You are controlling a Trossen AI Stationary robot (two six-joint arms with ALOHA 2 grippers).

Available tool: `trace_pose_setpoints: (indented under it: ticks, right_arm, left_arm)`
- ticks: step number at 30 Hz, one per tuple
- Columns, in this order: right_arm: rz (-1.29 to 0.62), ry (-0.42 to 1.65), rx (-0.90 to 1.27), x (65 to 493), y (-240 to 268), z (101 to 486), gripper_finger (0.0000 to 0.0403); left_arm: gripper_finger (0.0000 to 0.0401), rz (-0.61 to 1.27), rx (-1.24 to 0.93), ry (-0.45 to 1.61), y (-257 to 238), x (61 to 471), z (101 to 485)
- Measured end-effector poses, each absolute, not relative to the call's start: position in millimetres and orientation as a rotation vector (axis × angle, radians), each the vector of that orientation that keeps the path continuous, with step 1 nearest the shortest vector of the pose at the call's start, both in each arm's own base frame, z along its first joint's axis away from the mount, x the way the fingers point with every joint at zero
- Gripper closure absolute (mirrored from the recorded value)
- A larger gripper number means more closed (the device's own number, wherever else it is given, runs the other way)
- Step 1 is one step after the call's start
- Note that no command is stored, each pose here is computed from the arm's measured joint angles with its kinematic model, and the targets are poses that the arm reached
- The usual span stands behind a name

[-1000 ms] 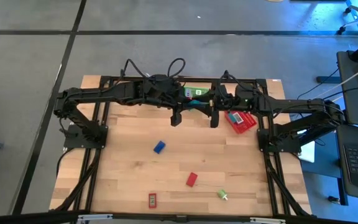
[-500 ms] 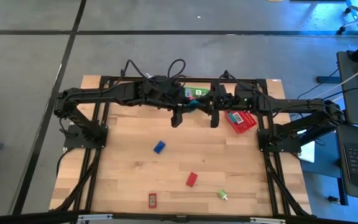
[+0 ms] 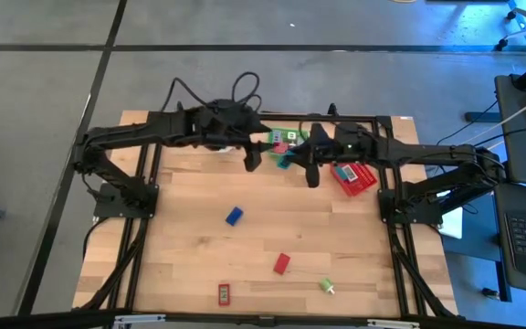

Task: Pick & Place Office items
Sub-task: Put the blue digital timer into the red bin

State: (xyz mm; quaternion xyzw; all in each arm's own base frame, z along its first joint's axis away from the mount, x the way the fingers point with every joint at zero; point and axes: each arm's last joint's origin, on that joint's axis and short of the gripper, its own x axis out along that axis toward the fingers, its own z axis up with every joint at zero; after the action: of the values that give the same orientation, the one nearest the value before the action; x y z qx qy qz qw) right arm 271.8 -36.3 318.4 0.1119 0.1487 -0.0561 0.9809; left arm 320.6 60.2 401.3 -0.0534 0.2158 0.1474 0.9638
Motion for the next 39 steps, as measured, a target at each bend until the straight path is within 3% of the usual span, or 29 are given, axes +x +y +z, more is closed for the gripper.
trace_pose_setpoints:
  ticks: [9,23,29,39]
  right_arm:
    - [-0.224,0.68,0.276,251,-49,286,0.033]
    - [-0.409,1.251,0.31,192,-68,259,0.0329]
    - [-0.534,1.223,0.36,169,-80,265,0.0329]
    - [-0.661,1.265,0.488,151,-90,213,0.0328]
  left_arm:
    - [0.017,0.516,-0.159,0.651,68,287,393]
    - [0.0202,0.88,-0.188,1.054,66,250,354]
    - [0.0215,0.952,-0.21,1.216,62,238,314]
    - [0.0245,1.002,-0.244,1.292,45,232,282]
